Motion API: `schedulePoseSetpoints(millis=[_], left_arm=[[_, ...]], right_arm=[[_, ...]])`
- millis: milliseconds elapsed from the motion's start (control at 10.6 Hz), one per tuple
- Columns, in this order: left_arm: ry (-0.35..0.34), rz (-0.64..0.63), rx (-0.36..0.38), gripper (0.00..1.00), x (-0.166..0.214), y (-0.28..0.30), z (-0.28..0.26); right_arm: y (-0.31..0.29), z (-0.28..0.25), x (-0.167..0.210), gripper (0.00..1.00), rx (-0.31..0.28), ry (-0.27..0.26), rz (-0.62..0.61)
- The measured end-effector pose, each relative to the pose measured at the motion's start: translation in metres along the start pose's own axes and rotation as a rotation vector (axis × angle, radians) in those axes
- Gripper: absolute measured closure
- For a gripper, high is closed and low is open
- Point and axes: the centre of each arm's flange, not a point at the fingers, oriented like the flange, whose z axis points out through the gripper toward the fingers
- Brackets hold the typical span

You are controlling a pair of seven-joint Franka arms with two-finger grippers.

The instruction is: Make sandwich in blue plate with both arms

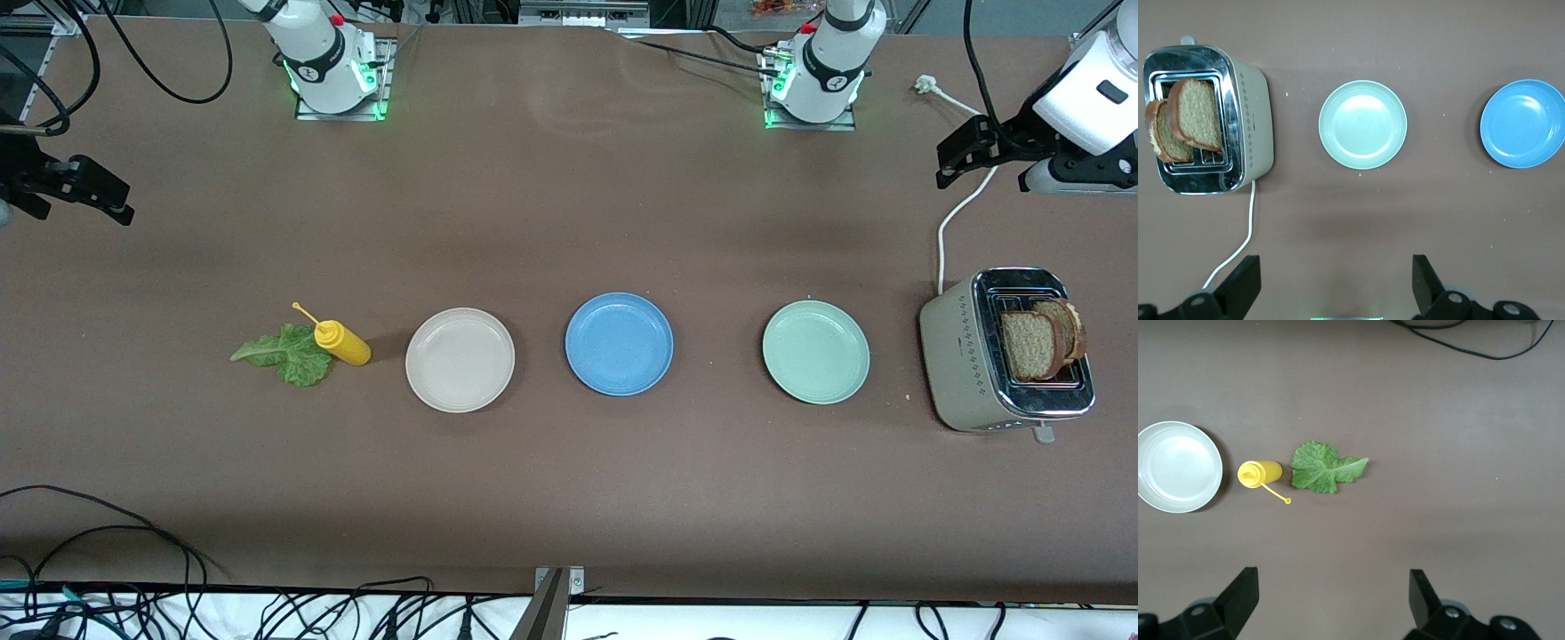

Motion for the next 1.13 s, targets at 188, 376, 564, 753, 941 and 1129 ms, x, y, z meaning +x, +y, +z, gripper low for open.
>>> schedulePoseSetpoints(millis=[188,376,564,753,941,1129], left_arm=[[-0.008,0.0,0.0,0.0,-0.0009,-0.0001,0.0007],[-0.009,0.0,0.001,0.0,-0.001,-0.0001,0.0007],[-0.011,0.0,0.001,0.0,-0.0012,-0.0001,0.0009],[-0.012,0.0,0.001,0.0,-0.0013,-0.0001,0.001],[-0.013,0.0,0.001,0.0,-0.0014,-0.0001,0.0011],[-0.015,0.0,0.001,0.0,-0.0016,-0.0001,0.0013]], right_arm=[[0.0,-0.0001,0.0,0.0,0.0,0.0,0.0],[0.0,-0.0001,0.0,0.0,0.0,0.0,0.0],[0.0,-0.0001,-0.0001,0.0,0.0,0.0,0.0],[0.0,-0.0001,-0.0001,0.0,0.0,0.0,0.0],[0.0003,-0.0006,-0.0001,0.0,0.0,0.001,0.0],[0.0005,-0.0034,0.0002,0.0,0.0,0.006,0.001]])
